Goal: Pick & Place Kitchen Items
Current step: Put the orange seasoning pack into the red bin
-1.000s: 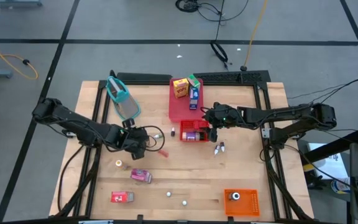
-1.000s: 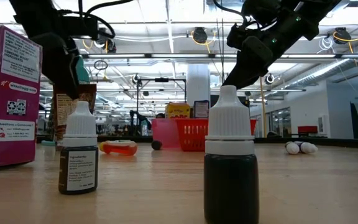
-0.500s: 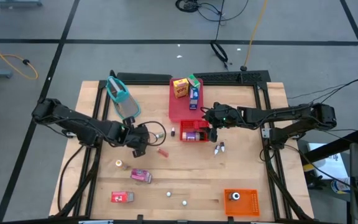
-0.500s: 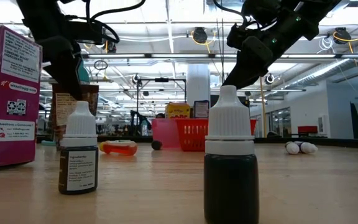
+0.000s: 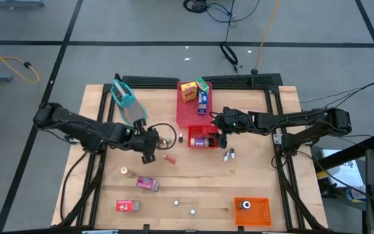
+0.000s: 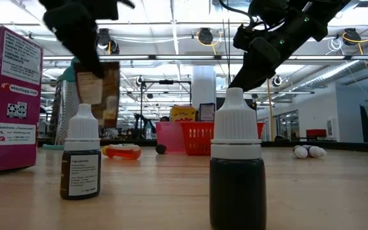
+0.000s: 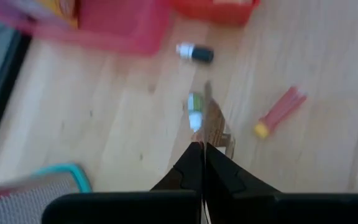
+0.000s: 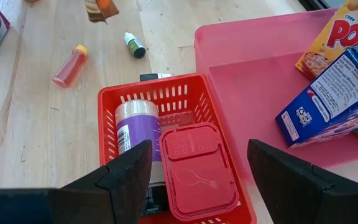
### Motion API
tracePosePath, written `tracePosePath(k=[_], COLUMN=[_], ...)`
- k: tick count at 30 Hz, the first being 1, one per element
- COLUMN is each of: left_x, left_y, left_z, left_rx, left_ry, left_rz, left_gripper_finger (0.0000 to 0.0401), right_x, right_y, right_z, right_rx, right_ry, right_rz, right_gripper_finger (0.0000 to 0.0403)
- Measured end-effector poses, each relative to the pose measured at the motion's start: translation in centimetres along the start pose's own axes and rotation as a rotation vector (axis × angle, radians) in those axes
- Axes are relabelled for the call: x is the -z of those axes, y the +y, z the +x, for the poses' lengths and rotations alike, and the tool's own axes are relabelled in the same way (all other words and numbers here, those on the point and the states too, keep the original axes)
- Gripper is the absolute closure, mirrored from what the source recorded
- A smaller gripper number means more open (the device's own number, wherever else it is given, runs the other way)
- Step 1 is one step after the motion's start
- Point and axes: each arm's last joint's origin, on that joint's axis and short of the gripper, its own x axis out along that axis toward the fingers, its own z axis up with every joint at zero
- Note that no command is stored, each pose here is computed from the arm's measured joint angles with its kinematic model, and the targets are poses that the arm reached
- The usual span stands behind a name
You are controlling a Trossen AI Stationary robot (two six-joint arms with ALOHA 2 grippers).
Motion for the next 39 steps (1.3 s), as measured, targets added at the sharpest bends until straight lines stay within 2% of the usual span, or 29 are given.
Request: tracePosePath(k=[8,19,30,39], left_x=[-2.8,-5.6,-7.4,-8.5], left_y=[1.3,2.6,2.9,3.7], left_z=[-0.4,0.7,3.7,3.8], left_rx=[0.019,0.115,0.141,0.157], left_ry=[-0.149,-0.319,-0.37,-0.476], left_rz=[-0.048,-0.086,-0.094,-0.115], left_gripper_finger=[0.0401,0.0401,0.0401,0.0401], right_x=[0.0,0.0,0.0,-0.1], right_y=[0.0,0.0,0.0,0.0], right_z=[0.0,0.0,0.0,0.0], right_rx=[0.0,0.0,0.0,0.0], right_ry=[0.0,0.0,-0.002,-0.011], right_rz=[0.0,0.0,0.0,-0.001], right_gripper_finger=[0.0147,0.0147,0.0147,0.0147])
